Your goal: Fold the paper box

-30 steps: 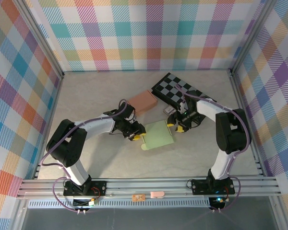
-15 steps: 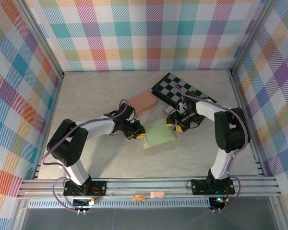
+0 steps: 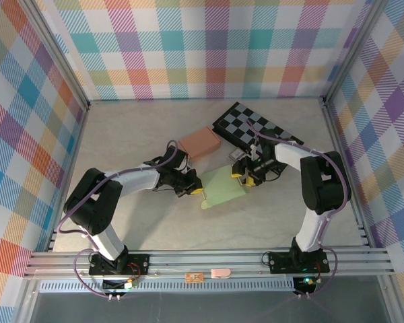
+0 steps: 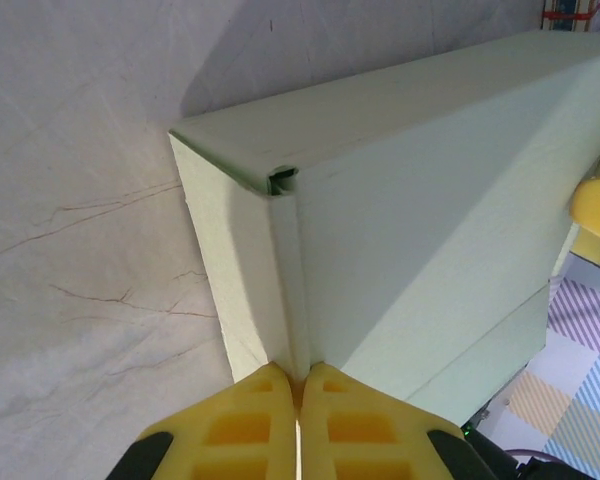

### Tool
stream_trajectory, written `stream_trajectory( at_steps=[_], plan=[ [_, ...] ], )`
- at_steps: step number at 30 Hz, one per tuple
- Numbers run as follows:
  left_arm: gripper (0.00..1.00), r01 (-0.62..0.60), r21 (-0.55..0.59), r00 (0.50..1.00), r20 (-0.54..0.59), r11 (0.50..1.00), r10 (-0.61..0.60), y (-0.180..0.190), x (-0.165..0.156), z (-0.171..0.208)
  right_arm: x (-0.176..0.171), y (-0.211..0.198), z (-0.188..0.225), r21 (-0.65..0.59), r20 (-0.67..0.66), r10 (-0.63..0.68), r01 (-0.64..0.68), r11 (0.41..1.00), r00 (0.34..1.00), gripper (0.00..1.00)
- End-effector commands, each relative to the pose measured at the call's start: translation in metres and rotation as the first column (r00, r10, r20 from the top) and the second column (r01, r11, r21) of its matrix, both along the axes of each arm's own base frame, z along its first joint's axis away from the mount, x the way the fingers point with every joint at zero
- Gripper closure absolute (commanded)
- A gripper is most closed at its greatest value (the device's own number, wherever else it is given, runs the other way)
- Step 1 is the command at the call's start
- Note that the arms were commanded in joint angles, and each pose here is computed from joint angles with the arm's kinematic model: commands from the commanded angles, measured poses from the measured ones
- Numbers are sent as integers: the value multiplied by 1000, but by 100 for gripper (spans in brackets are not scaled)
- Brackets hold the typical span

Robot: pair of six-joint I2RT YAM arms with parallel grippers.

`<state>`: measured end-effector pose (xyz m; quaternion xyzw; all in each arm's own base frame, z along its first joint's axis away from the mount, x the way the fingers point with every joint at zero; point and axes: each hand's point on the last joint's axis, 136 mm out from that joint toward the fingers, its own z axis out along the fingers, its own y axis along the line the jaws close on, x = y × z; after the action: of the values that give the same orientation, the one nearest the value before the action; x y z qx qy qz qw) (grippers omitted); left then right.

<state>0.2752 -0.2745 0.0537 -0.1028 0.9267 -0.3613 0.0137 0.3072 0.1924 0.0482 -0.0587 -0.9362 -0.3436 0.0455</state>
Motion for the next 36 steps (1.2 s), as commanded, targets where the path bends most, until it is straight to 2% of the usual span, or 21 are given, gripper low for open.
stream_trajectory(
  at_steps=[1,12,19,24,27,32,36],
  plan=[
    [94,-5,90,998,-69,996,11,25,-19,-25,-1,7,0,63,10,30,-31,998,999,37],
    [95,5,73,997,-74,997,1,39,-19,-32,1,24,13,206,46,49,-57,977,998,35],
    [95,3,71,998,-69,997,2,41,-15,-33,-5,43,23,320,40,81,-90,943,996,33],
    [94,-6,70,998,-55,998,10,42,-11,-30,-12,54,26,345,21,111,-111,932,994,34],
    [86,-4,64,1000,-20,998,5,41,-5,-20,-13,54,25,337,-13,95,-85,938,995,38],
    [64,-6,69,987,160,998,-5,44,14,26,-13,54,28,329,-115,44,-4,944,992,47],
    [57,16,81,926,374,997,-45,48,26,76,-16,51,32,317,-248,-20,100,943,969,53]
  ],
)
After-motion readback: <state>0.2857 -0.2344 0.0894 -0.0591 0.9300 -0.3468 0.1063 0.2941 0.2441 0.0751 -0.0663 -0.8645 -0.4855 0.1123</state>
